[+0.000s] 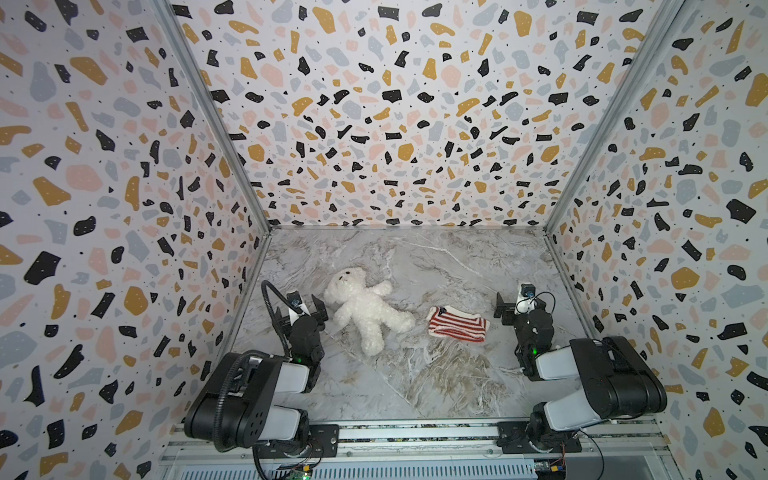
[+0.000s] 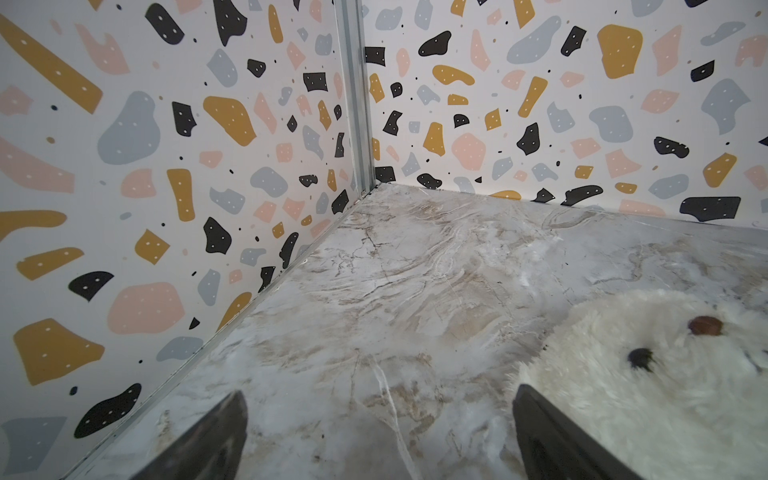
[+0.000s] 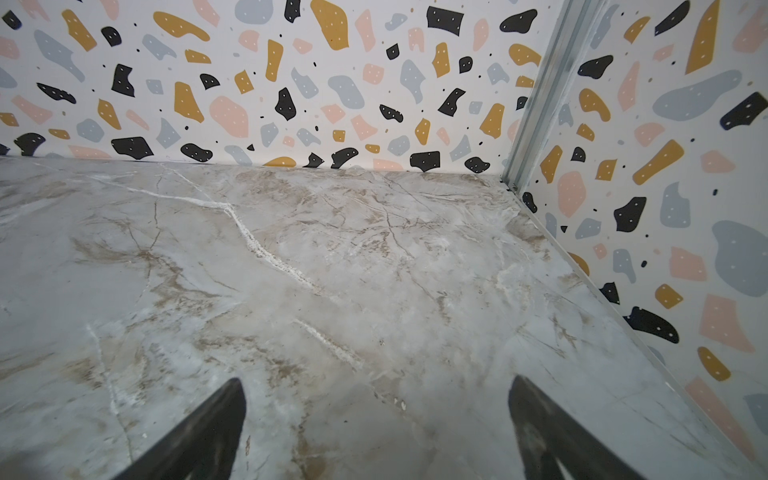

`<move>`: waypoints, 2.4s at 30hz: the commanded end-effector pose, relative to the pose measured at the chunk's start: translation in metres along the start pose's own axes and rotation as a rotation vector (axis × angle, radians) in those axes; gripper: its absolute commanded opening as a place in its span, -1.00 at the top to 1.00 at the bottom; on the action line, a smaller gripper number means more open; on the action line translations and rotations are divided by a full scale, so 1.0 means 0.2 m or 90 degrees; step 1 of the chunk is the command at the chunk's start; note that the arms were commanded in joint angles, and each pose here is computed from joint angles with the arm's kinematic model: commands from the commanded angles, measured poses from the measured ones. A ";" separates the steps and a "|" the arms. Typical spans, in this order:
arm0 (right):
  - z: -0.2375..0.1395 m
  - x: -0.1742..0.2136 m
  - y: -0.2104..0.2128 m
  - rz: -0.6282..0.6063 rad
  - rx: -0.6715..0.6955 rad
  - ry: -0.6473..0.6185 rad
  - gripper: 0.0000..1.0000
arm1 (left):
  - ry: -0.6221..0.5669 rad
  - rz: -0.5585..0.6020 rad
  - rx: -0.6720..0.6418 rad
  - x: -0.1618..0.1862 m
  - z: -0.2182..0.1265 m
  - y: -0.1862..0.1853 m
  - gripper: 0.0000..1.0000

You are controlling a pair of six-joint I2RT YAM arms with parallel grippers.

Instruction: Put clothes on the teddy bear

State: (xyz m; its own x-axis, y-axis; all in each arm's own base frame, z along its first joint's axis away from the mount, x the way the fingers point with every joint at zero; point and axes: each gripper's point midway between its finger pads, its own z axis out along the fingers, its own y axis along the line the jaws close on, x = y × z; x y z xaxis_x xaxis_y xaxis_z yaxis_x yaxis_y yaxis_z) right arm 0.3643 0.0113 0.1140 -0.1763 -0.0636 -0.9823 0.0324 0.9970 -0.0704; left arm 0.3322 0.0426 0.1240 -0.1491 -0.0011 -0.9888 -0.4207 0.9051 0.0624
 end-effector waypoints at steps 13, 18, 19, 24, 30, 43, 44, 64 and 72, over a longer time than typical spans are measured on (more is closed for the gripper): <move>0.01 -0.08 0.03 -0.014 -0.012 -0.017 -0.98 | -0.054 -0.015 0.051 -0.11 -0.05 -0.03 -1.00; 0.00 -0.11 0.04 -0.023 -0.019 -0.011 -0.98 | -0.057 -0.017 0.054 -0.14 -0.06 -0.03 -1.00; 0.00 -0.11 0.04 -0.020 -0.017 -0.012 -0.98 | -0.058 -0.019 0.051 -0.14 -0.06 -0.02 -0.99; -0.01 -0.12 0.02 -0.014 -0.005 -0.012 -0.98 | -0.057 -0.021 0.054 -0.16 -0.08 -0.02 -0.99; -0.03 -0.16 0.00 -0.006 0.010 -0.001 -0.98 | -0.041 -0.030 0.053 -0.20 -0.09 -0.01 -0.99; -0.05 -0.30 0.13 0.120 -0.003 0.156 -0.98 | 0.052 -0.302 0.257 -0.50 -0.21 -0.26 -0.99; -0.06 -0.30 0.18 0.113 -0.023 0.166 -0.98 | 0.073 -0.323 0.274 -0.51 -0.22 -0.29 -1.00; -0.38 -0.03 0.90 0.027 -0.351 0.350 -0.98 | 0.437 -0.163 0.234 0.01 -0.16 -0.82 -1.00; -0.43 0.04 0.96 0.021 -0.391 0.370 -0.98 | 0.472 -0.088 0.188 0.17 -0.06 -0.91 -0.95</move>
State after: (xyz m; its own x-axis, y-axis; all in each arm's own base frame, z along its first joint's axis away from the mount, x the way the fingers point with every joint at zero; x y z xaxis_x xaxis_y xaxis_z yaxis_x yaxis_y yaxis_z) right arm 0.2898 0.1987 0.1067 -0.6656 -0.1582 -0.7294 -0.4381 0.8740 0.2103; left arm 0.3872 -0.1308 0.0821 -0.7113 -0.3310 -0.6201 -0.2259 0.9430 -0.2442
